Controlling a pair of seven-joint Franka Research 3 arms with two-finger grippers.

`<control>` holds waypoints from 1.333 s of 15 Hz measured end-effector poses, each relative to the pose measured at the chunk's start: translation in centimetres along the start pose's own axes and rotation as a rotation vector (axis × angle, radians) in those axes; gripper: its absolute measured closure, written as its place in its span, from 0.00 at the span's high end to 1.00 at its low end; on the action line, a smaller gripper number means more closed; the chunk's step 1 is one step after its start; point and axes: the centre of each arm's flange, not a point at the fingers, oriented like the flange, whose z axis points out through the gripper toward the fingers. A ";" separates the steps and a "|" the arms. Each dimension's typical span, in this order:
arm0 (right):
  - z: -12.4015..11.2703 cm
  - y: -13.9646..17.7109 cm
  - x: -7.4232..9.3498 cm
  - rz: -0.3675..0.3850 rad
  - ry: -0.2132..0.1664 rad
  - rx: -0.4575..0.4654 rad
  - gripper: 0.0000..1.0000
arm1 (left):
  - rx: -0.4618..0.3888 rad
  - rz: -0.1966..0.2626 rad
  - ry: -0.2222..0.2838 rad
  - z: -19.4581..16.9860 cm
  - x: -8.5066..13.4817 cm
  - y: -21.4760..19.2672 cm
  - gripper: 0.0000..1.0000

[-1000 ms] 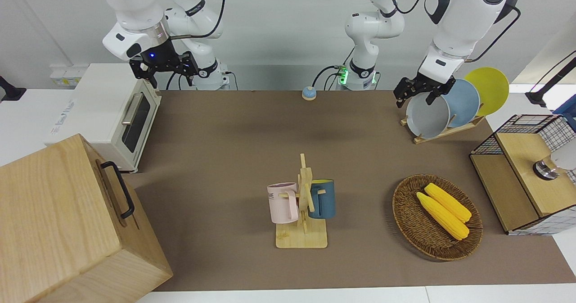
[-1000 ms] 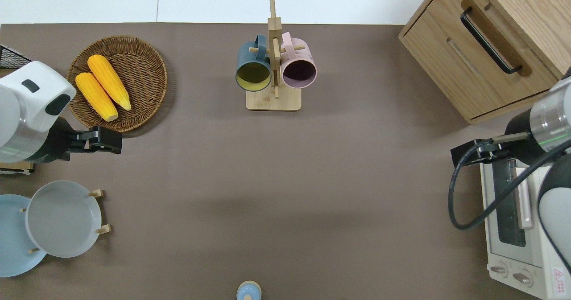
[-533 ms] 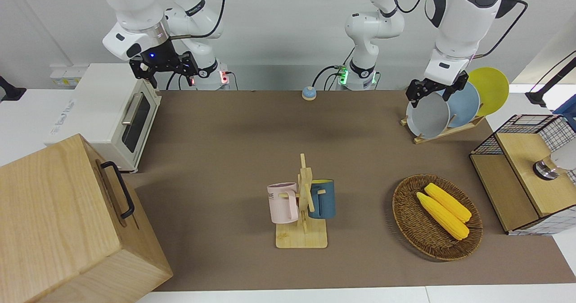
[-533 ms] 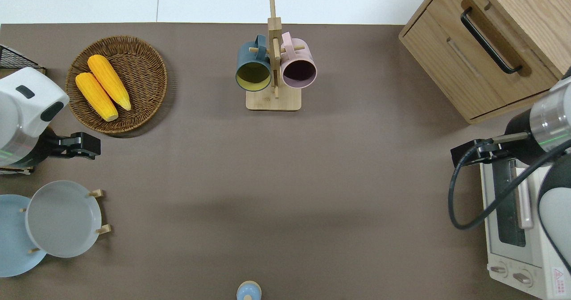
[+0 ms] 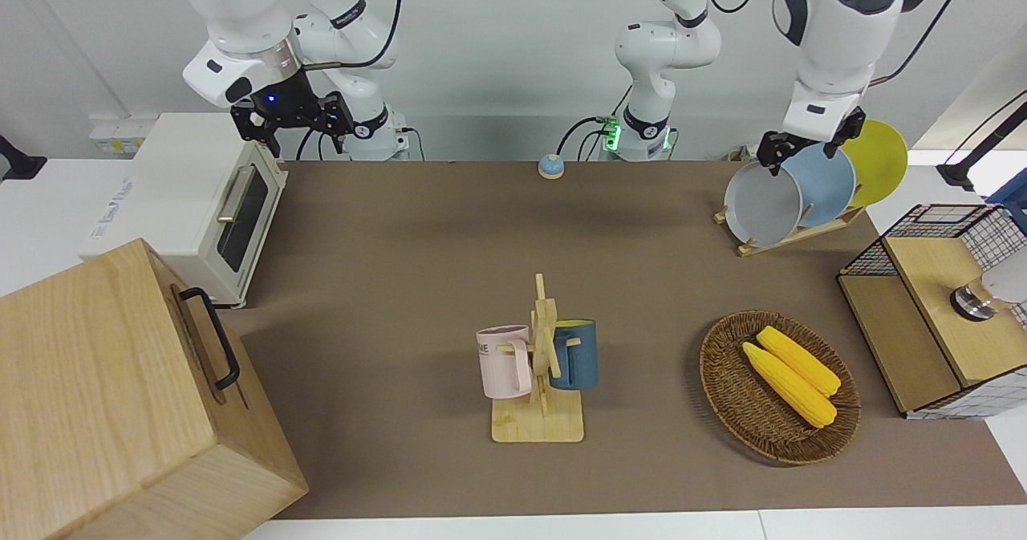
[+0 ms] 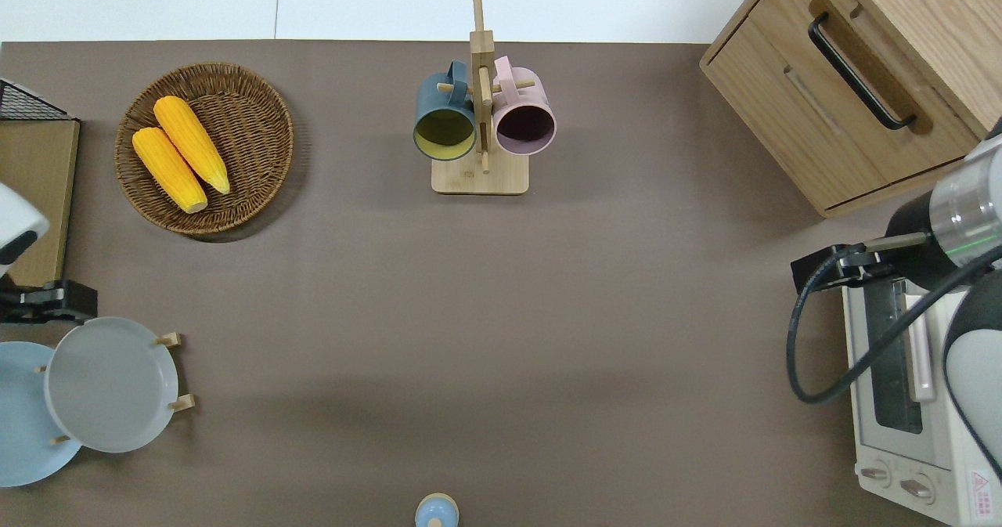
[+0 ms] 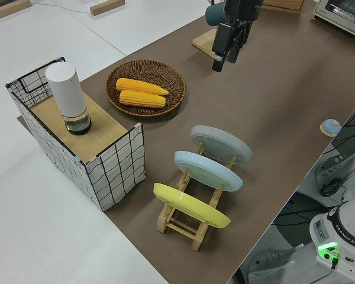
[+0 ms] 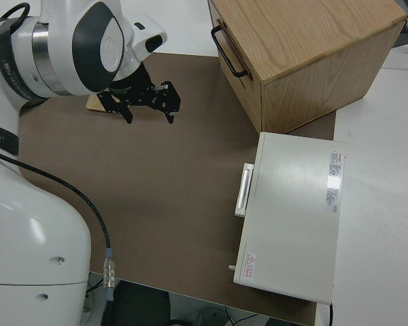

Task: Pick gray plate from low plate rack and place it on table with left arm

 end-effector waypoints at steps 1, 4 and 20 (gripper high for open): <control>0.0 0.0 0.0 0.000 0.000 0.000 0.99 | -0.007 0.002 0.002 0.5 -0.3 -1.4 1.00; 0.0 0.0 0.0 0.000 0.000 0.000 0.99 | -0.027 -0.004 0.012 3.1 -1.5 -3.9 1.00; 0.0 0.0 0.0 0.000 0.000 0.000 0.99 | -0.190 -0.077 -0.022 17.0 -5.9 -5.1 0.99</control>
